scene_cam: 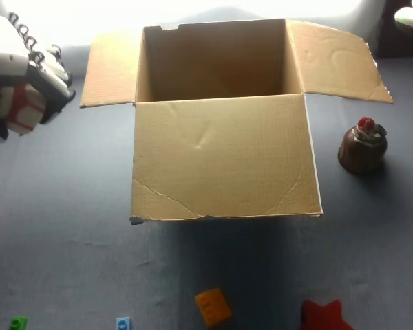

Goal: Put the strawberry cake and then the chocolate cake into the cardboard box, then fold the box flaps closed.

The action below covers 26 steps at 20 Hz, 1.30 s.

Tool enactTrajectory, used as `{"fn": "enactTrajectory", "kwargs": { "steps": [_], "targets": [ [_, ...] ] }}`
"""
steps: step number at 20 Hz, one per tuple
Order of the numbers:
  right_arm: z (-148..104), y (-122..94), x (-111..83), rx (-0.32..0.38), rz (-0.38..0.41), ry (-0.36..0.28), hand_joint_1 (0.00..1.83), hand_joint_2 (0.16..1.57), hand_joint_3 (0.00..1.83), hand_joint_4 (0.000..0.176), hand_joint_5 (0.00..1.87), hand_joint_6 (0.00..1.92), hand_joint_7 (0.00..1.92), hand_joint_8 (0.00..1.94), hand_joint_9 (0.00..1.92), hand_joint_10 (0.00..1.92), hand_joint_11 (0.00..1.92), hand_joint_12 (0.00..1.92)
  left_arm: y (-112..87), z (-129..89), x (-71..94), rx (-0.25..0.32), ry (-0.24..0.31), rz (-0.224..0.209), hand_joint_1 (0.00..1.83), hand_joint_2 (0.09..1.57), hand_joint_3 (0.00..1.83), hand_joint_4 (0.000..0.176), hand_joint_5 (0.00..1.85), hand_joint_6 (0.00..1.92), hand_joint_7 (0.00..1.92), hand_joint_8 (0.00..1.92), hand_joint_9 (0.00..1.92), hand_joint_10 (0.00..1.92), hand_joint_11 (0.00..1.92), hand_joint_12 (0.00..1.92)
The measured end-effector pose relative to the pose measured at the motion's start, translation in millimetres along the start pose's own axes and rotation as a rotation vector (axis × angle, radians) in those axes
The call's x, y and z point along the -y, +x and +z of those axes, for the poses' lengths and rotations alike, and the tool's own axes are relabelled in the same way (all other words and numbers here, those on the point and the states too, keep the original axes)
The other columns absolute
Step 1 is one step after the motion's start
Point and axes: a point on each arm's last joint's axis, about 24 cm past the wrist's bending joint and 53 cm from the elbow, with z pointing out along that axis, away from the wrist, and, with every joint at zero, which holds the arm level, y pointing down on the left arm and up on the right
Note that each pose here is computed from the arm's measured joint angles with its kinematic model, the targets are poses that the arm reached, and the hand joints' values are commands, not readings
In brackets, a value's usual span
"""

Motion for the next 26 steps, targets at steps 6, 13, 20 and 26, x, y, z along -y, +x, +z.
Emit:
{"fn": "enactTrajectory", "kwargs": {
  "steps": [6,13,20,26],
  "targets": [
    [-0.3,-0.6,0.3,0.002,0.000,0.000,1.11,1.03,0.01,0.018,0.00,0.00,0.01,0.00,0.00,0.00,0.00,0.00,-26.2,-19.0,-0.7,0.050,-0.021,0.051,1.29,1.32,0.00,0.000,0.61,1.40,0.54,1.71,0.57,1.76,0.32,1.89],
    [-0.4,-1.9,0.1,0.007,0.000,-0.001,1.11,1.03,0.00,0.022,0.00,0.00,0.00,0.00,0.00,0.00,0.00,0.00,-52.0,-25.1,18.4,0.075,0.013,0.101,1.41,1.30,0.00,0.000,0.41,1.48,0.55,1.61,0.59,1.70,0.30,1.88],
    [-0.5,-2.0,0.2,0.007,-0.001,-0.001,1.09,1.04,0.01,0.012,0.00,0.00,0.00,0.00,0.00,0.00,0.00,0.00,-68.2,2.4,74.6,0.043,0.118,0.214,1.27,1.35,0.01,0.000,0.51,1.59,0.49,1.72,0.54,1.82,0.36,1.92],
    [-1.0,-2.4,0.8,0.008,-0.002,0.001,1.10,1.04,0.01,0.019,0.00,0.00,0.00,0.00,0.00,0.00,0.00,0.00,-73.1,29.3,112.7,0.003,0.185,0.291,1.26,1.35,0.00,0.000,0.49,1.68,0.55,1.68,0.54,1.77,0.37,1.92]
  ]
}}
